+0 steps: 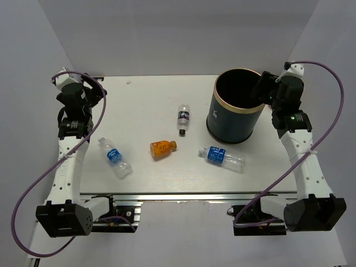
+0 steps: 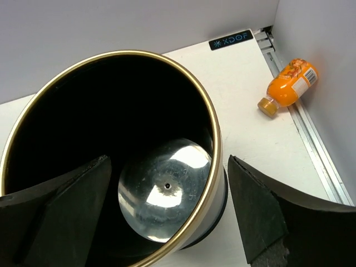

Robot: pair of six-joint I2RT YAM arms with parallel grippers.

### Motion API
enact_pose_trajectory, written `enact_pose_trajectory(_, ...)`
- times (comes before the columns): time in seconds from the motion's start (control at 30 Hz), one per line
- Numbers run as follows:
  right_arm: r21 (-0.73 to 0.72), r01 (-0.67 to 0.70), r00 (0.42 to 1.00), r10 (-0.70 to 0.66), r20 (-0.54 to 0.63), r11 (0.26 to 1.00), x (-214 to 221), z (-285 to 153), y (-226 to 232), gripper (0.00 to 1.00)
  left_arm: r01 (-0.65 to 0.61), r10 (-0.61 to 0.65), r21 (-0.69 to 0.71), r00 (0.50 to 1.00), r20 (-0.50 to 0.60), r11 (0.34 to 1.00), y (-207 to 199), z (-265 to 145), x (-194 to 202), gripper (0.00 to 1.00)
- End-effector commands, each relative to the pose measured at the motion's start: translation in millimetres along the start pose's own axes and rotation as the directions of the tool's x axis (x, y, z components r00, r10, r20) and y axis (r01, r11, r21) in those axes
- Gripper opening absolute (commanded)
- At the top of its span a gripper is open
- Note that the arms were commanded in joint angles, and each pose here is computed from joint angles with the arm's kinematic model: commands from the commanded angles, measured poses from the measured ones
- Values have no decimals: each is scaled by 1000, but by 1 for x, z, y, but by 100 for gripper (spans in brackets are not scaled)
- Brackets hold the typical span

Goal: Put the plastic bottles in the bin

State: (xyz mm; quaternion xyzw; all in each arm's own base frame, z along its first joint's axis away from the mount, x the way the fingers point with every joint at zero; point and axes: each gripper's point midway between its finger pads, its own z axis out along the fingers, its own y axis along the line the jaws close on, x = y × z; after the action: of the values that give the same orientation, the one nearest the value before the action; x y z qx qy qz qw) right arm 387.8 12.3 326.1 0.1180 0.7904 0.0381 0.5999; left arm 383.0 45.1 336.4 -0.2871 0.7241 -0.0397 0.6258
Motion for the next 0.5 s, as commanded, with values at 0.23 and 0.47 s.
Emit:
enact_pose_trajectory(0.23, -50, 10, 994, -4, 109, 999, -26, -18, 7, 89, 20, -19, -12, 999, 36, 1000, -4, -7, -18, 98)
enact_pose_trajectory(0.47, 2, 30, 997, -30, 68, 1000, -27, 3, 2, 89, 7, -7, -47, 1000, 12, 999, 4, -2, -10, 98)
